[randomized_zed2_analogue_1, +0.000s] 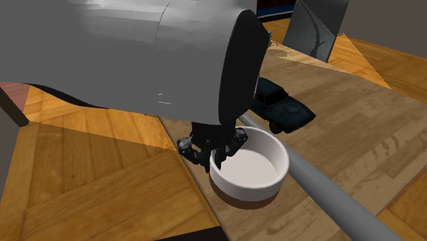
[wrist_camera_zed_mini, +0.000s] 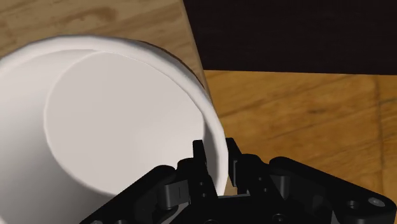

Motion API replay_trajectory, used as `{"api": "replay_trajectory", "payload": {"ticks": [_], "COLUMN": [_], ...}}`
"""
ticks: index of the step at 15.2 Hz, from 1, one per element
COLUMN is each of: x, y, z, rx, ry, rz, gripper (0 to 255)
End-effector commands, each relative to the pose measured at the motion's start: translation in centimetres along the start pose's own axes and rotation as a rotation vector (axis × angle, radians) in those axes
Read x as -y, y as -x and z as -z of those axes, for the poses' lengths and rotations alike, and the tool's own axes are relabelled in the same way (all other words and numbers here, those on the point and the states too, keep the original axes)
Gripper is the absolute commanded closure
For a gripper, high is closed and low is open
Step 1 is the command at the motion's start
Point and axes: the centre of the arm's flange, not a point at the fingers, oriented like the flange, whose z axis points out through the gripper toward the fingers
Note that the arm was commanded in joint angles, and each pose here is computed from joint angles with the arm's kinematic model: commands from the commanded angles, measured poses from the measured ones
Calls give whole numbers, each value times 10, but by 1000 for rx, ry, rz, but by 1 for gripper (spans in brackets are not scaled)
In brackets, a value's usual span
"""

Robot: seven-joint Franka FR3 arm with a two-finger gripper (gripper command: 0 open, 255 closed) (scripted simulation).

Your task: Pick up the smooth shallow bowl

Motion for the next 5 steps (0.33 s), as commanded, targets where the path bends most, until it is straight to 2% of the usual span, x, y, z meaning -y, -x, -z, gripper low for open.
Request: {"api": "replay_trajectory", "payload": {"ticks": [1, 5], "x": [-1, 0], "y": [1, 0], "z": [11, 22], "rx": [0, 0], "ry": [0, 0], "rz": [0, 0], "gripper": [255, 255]}}
